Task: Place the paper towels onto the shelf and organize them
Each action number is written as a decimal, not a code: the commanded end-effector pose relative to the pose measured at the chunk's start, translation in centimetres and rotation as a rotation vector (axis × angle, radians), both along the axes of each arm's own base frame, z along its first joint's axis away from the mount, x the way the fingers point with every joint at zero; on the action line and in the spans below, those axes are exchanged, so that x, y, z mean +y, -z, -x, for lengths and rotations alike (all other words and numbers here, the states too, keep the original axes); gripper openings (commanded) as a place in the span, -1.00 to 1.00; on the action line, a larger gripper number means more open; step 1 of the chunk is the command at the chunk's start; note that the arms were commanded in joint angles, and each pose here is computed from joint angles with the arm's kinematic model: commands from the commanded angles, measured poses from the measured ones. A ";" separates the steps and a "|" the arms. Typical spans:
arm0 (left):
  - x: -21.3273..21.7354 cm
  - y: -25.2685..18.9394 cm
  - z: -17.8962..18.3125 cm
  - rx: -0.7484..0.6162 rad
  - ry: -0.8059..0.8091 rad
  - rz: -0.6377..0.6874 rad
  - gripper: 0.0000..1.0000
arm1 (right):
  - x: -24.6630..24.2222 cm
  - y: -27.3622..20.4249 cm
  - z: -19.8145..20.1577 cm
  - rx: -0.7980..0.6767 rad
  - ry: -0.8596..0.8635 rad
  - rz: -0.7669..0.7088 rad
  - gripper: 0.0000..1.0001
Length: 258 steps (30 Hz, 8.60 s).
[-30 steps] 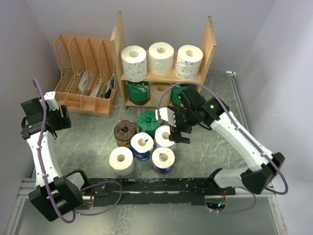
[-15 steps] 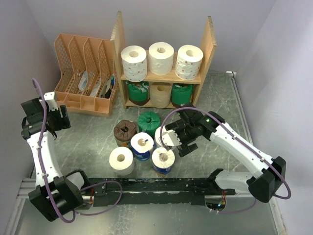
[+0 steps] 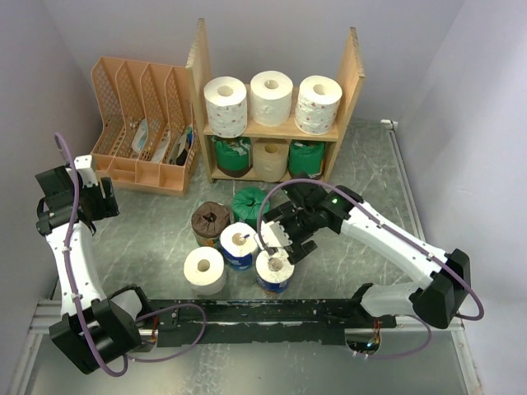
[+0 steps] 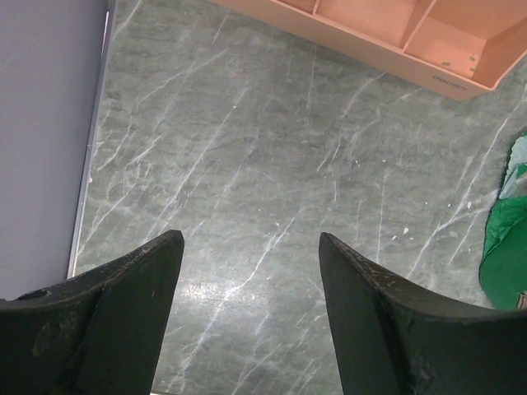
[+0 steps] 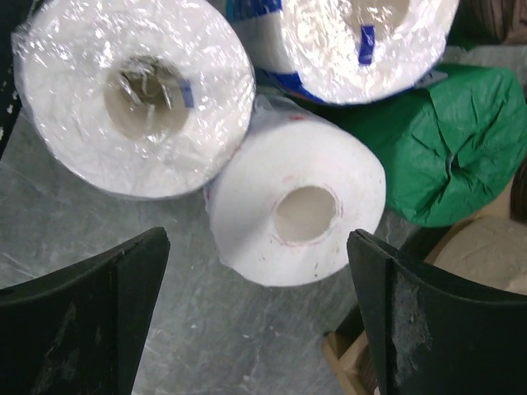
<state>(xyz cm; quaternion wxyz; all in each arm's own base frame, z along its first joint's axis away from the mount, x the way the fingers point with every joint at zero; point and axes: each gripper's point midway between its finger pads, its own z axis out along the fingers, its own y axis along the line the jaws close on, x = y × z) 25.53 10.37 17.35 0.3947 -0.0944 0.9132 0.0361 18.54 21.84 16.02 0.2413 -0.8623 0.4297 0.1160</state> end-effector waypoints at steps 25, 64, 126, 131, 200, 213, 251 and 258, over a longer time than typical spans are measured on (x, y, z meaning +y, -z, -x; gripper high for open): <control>0.1 -0.4 -0.4 -0.032 0.005 -0.014 0.54 | 0.6 4.0 1.1 0.062 0.041 0.031 0.51; -0.1 -0.6 -0.4 -0.043 0.013 -0.016 0.53 | -0.2 4.9 0.6 0.113 0.053 0.158 0.13; -0.2 -0.3 -0.5 -0.034 0.023 -0.007 0.53 | -1.8 -14.6 -9.0 -0.322 0.401 0.146 -1.00; -0.2 -0.4 -0.5 -0.037 0.024 -0.008 0.53 | -2.3 -18.4 -10.9 -0.438 0.459 0.108 -1.00; -1.2 -1.7 -0.4 -0.088 0.067 -0.008 0.53 | -9.2 -22.9 -23.5 -0.467 0.931 -0.091 -0.98; -1.2 -1.7 -0.4 -0.089 0.067 -0.006 0.53 | -8.5 -23.6 -26.8 -0.565 0.956 -0.128 -0.84; -1.2 -1.5 -0.5 -0.081 0.070 -0.002 0.53 | -9.5 -25.2 -21.1 -0.543 0.743 -0.055 -0.64; -1.0 -1.5 -0.5 -0.080 0.062 -0.004 0.53 | -8.6 -25.4 -21.6 -0.555 0.716 -0.061 -0.59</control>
